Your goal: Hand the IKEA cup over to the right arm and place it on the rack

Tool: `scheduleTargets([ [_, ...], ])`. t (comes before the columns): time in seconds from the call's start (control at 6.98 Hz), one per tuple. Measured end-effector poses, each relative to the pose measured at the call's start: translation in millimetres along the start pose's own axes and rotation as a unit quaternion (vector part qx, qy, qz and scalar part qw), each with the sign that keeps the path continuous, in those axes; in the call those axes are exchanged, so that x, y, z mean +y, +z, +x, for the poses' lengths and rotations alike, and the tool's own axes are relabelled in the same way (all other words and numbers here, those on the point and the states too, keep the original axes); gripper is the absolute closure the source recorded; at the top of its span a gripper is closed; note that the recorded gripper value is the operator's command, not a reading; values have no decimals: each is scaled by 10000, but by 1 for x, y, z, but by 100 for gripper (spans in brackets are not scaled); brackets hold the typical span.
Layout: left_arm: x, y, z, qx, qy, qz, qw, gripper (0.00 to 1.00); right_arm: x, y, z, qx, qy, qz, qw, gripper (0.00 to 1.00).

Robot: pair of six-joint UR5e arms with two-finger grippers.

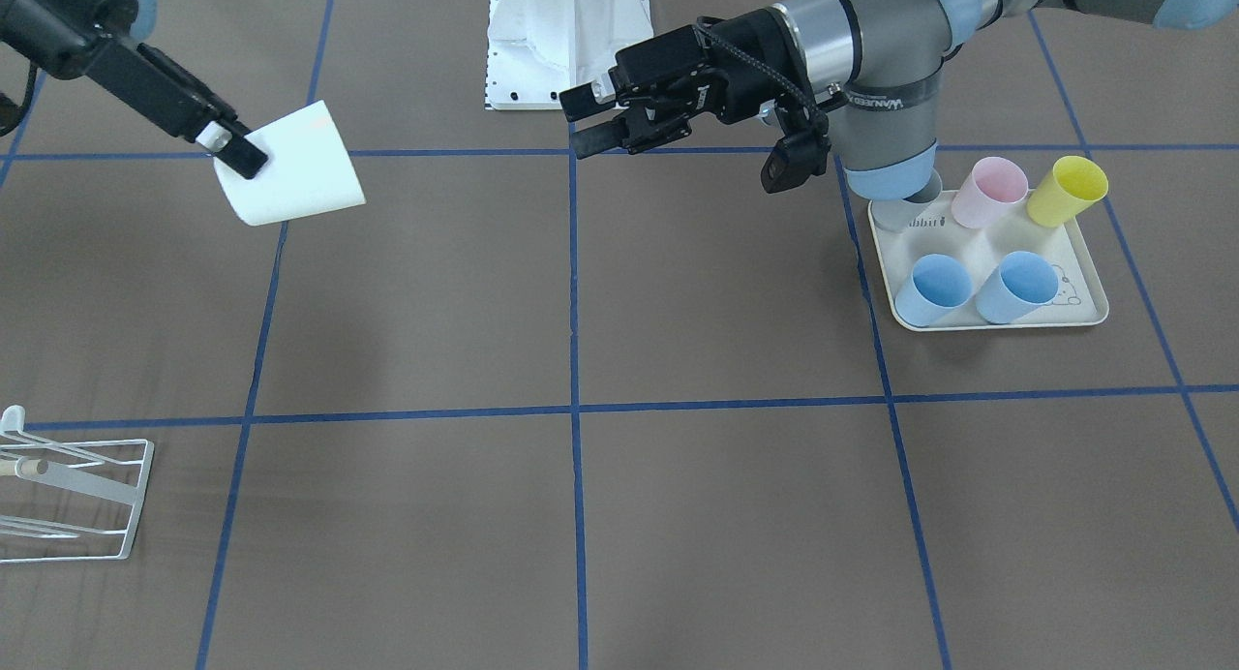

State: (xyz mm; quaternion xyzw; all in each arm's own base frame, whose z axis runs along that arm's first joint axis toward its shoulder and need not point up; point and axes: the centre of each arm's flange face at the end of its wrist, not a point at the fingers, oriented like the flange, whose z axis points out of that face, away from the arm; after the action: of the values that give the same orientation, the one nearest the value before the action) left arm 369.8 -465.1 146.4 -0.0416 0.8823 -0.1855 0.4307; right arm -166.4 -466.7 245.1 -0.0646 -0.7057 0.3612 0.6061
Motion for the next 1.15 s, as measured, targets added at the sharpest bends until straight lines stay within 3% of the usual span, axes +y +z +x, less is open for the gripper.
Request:
scheduleTargets([
  [0.14,-13,-9,-2,-109,350,148,9992,12,-27,-16,22,165,-805,281,9962,100],
  [0.29,-25,-13,-3,-302,734,336,9963,12,-52,-32,42,347,-1557,555,9856,100],
  [0.57,-47,-15,-4,-820,1470,705,9832,12,-102,-63,69,696,-2736,1115,9528,100],
  [0.72,-56,-18,-4,-1002,1687,834,9770,12,-123,-78,83,931,-3242,1439,9303,100],
  [1.0,-64,-20,-4,-1147,1842,942,9716,11,-155,-93,103,1613,-4087,2194,8711,100],
  [1.15,-65,-21,-5,-1167,1853,962,9710,11,-163,-88,107,1892,-4303,2488,8469,100],
])
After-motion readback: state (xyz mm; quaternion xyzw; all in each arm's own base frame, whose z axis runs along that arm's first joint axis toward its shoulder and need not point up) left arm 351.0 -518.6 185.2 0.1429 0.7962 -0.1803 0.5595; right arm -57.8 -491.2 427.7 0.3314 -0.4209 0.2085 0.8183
